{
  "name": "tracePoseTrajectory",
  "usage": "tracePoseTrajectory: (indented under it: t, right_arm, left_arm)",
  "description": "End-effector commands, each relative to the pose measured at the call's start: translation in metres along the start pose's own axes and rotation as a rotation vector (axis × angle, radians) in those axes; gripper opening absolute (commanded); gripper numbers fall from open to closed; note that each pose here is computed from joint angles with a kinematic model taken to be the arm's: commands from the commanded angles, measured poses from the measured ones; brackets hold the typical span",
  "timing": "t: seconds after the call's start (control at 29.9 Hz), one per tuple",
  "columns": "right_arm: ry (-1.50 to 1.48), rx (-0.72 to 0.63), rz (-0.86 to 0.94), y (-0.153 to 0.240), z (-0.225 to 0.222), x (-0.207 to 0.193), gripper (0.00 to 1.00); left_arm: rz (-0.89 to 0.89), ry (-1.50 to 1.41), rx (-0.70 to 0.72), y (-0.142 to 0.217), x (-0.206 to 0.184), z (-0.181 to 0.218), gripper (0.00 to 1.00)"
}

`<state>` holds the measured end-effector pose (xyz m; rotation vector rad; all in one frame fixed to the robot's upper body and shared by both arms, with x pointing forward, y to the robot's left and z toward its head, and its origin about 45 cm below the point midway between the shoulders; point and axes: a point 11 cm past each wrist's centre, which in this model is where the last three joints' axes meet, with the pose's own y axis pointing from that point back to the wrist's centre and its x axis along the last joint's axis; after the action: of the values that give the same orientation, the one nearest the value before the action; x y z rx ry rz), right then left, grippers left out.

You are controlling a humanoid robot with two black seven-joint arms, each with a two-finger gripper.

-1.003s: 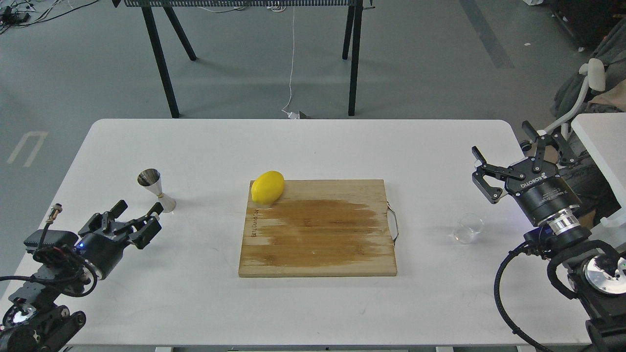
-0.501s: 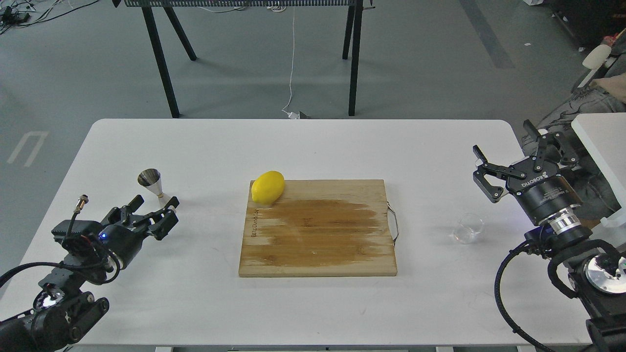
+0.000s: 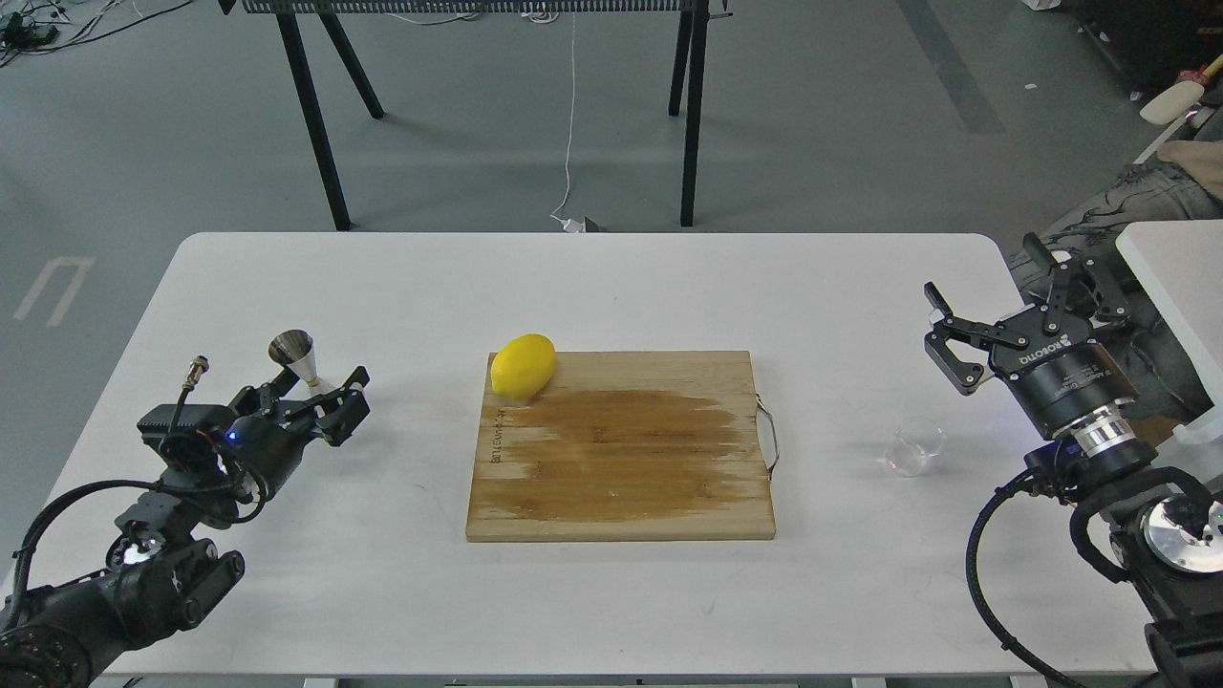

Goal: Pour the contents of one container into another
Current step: 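Grasp the metal jigger with the left gripper, then carry the jigger over the cutting board and tilt it to pour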

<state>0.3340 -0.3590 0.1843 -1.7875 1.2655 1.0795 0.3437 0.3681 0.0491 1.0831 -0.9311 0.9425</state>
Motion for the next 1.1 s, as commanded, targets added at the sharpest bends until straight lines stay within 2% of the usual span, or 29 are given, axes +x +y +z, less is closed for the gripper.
tracePoseTrajectory:
  t: [0.0,0.23,0.33,0.43,0.6,0.94,1.07]
  right_arm:
    - [-0.001,0.001,0.000,0.000,0.000,0.000,0.99]
    - [-0.002,0.000,-0.001,0.001,0.000,0.000,0.99]
    - [-0.002,0.000,-0.001,0.001,0.000,0.000,0.99]
    - [-0.002,-0.001,0.000,0.001,0.001,0.000,0.99]
    - [-0.002,-0.001,0.003,0.001,0.001,0.001,0.99]
    - [-0.004,-0.002,0.009,0.003,0.002,0.003,0.99]
    - [-0.004,0.000,0.009,0.003,0.001,0.003,0.99]
  left_arm:
    - [0.002,0.004,0.005,-0.004,0.000,0.003,0.96]
    - [-0.016,-0.009,0.046,-0.004,-0.003,-0.006,0.75]
    - [-0.031,-0.018,0.059,-0.003,-0.007,-0.008,0.57]
    - [-0.040,-0.016,0.073,-0.001,-0.011,-0.010,0.30]
    - [-0.028,-0.003,0.086,-0.003,-0.007,-0.012,0.08]
    - [-0.012,0.009,0.090,-0.004,-0.003,-0.013,0.00]
    - [0.020,0.023,0.062,-0.014,0.008,-0.002,0.00]
